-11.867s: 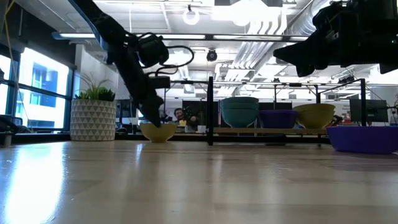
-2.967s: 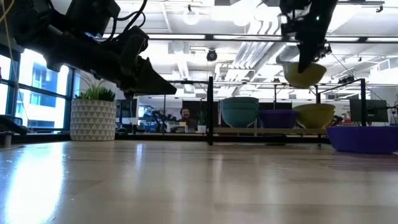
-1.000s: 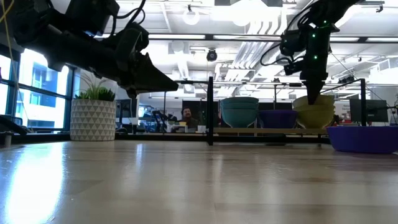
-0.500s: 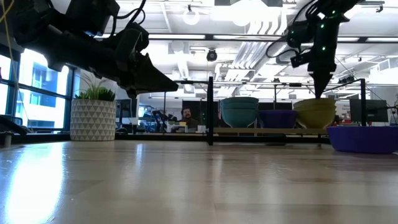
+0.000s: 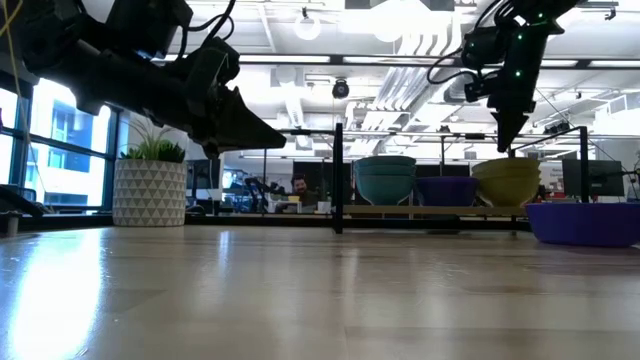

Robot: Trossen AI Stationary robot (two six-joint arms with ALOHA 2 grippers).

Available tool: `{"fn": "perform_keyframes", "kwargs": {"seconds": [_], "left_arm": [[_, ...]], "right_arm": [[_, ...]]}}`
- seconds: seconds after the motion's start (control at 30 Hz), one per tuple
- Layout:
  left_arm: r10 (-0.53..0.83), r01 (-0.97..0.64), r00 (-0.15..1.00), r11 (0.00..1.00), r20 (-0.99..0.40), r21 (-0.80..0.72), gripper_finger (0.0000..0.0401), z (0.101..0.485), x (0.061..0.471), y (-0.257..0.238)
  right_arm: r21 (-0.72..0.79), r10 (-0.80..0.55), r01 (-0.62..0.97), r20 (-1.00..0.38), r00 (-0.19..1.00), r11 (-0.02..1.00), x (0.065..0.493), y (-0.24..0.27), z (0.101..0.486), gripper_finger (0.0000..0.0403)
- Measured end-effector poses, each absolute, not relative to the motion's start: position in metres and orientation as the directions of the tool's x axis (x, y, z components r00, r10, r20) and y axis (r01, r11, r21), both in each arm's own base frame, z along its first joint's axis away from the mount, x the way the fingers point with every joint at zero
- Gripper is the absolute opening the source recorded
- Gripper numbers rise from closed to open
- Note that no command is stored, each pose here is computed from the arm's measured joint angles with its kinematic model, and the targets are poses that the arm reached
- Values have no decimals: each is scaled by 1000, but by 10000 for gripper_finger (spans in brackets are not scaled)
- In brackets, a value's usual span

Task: Pick & Place Mini bowls
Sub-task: Stack the yellow bowl on top of the yellow bowls on the shelf, then stack the blue bowl on top of the blue bowls on the shelf

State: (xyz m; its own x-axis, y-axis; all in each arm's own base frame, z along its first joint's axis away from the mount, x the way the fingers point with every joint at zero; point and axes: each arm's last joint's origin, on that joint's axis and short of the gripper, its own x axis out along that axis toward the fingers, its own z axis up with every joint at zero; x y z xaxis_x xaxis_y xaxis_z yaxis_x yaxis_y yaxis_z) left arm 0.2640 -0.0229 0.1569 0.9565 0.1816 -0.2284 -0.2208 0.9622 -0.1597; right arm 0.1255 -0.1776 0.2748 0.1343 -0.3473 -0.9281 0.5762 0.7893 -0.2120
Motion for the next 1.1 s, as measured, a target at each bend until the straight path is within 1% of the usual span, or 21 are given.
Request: {"fn": "perform_keyframes", "kwargs": {"seconds": [0.1, 0.2, 0.3, 0.4, 0.63, 0.8, 0.9, 1.1], "left_arm": [[182, -221, 956, 962, -229, -159, 3, 157, 264, -23], [182, -220, 956, 963, -229, -156, 3, 157, 264, -23], [182, -220, 956, 963, -229, -156, 3, 157, 264, -23], [175, -214, 957, 964, -229, -158, 3, 157, 264, -23], [172, -210, 960, 964, -222, -161, 3, 158, 264, -23], [169, -207, 961, 965, -217, -163, 3, 158, 264, -23], [169, -204, 965, 964, -202, -168, 3, 160, 265, -23], [166, -202, 965, 965, -201, -169, 3, 160, 265, -23]], "right_arm": [[-204, -344, 585, -929, 138, 785, 126, -177, 272, 9], [-199, -335, 586, -933, 132, 786, 125, -177, 261, 2], [-198, -322, 570, -939, 124, 798, 124, -175, 253, 3], [-199, -359, 578, -916, 176, 791, 125, -175, 259, 1], [-227, -464, 599, -842, 274, 767, 116, -162, 290, 1], [-191, -501, 636, -791, 351, 747, 109, -151, 304, 1], [-151, -535, 696, -756, 376, 702, 112, -154, 301, 1], [-94, -562, 751, -724, 399, 654, 122, -168, 285, 1]]}}
